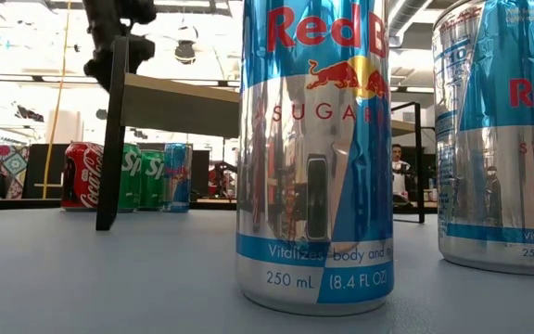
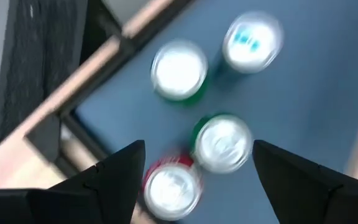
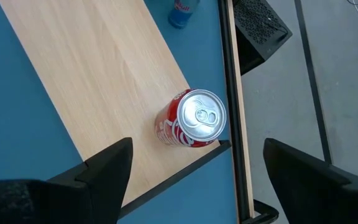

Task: Place canned beverage on shelf
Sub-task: Put the top red white soda can on the shelf aligned with the other red white soda can

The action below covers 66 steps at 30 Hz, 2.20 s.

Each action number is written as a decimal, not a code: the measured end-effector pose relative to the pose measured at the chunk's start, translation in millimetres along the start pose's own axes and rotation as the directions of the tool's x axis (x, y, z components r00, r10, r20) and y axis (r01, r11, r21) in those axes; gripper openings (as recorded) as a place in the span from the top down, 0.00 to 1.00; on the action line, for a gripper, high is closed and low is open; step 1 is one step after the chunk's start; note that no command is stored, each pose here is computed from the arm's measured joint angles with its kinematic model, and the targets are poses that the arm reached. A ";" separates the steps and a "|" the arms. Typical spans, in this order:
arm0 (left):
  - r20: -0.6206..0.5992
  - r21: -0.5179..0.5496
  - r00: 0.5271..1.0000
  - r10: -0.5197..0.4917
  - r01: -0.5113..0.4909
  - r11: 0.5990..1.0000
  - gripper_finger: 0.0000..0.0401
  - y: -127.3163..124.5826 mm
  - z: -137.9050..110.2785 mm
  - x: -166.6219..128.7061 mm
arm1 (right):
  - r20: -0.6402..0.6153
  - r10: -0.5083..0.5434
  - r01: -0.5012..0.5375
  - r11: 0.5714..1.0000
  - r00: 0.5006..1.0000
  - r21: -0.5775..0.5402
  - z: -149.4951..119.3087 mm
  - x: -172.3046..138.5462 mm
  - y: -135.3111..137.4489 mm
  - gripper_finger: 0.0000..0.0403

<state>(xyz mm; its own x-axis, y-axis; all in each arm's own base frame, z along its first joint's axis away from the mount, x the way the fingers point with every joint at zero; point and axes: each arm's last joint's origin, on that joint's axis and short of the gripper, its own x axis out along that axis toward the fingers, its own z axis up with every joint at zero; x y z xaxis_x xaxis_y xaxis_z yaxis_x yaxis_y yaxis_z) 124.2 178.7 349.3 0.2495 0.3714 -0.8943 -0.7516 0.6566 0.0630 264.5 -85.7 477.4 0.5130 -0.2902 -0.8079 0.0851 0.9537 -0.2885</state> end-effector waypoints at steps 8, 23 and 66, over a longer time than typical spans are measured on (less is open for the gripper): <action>-0.165 0.139 0.985 0.043 -0.020 0.990 0.29 1.4 -0.7 18.8 | 0.013 0.037 -0.037 0.999 0.999 0.001 0.4 0.0 1.1 0.15; -0.209 0.373 0.975 -0.080 0.155 0.915 0.29 -17.2 -11.5 7.4 | 0.017 0.050 -0.050 0.999 0.999 0.016 0.5 0.0 1.5 0.15; -0.096 0.465 0.981 0.168 -0.105 0.879 0.29 -13.4 -50.5 44.9 | 0.018 0.052 -0.052 0.998 0.998 0.016 0.5 0.0 1.3 0.15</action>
<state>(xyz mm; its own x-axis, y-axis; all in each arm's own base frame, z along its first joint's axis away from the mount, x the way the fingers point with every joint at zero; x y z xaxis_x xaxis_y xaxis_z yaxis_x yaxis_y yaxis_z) 114.6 153.4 285.9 0.0598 0.4120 -0.9092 -0.4032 0.8432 0.3555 265.0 -84.4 477.3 0.5322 -0.2385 -0.8123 0.0716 0.9687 -0.2376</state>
